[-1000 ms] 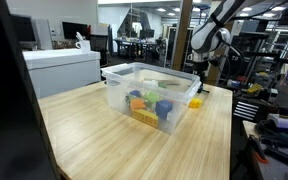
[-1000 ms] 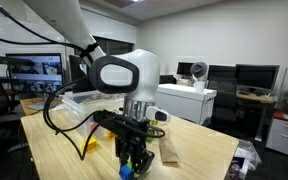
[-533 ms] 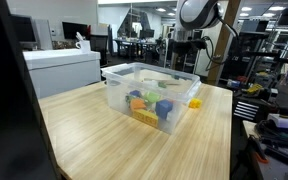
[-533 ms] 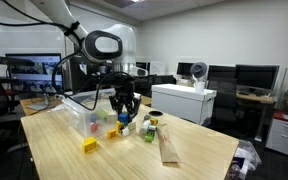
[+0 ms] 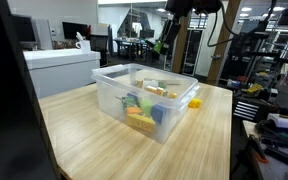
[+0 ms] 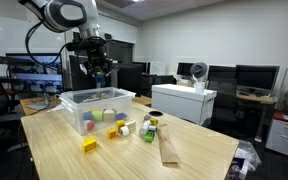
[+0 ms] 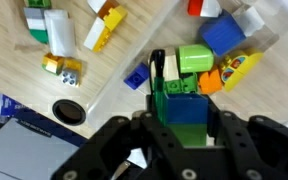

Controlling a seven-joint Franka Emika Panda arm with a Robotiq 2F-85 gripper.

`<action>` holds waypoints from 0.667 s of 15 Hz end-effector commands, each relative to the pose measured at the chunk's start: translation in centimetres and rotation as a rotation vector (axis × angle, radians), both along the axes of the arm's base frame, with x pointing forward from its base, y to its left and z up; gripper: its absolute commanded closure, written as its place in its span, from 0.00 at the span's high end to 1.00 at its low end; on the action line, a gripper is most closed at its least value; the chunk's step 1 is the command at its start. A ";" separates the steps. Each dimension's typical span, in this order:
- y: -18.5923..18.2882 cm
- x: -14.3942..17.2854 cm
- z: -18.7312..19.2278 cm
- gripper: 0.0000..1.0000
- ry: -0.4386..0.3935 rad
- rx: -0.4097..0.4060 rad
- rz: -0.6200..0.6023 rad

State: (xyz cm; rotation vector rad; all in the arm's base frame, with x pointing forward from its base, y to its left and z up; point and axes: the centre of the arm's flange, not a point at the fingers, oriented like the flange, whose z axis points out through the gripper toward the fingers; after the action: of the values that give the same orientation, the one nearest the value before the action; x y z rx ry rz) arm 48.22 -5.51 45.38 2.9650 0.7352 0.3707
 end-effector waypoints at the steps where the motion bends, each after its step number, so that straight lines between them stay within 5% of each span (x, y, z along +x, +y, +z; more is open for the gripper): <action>1: 1.4 -2.4 -0.9 0.20 0.011 0.051 0.095; 3: 1.3 -2.3 -4.4 0.20 0.069 0.051 0.079; 4: 1.1 -2.4 -6.1 0.70 0.102 0.048 0.072; 7: -0.3 -2.2 -7.3 0.85 0.131 0.087 0.039; 8: -1.9 -1.6 -5.4 0.97 0.099 0.132 0.003; 10: -5.1 -1.1 -1.6 1.00 0.021 0.218 -0.076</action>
State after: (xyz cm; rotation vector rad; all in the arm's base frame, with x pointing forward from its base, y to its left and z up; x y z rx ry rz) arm 46.31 -6.56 39.10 3.1268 0.7170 0.2579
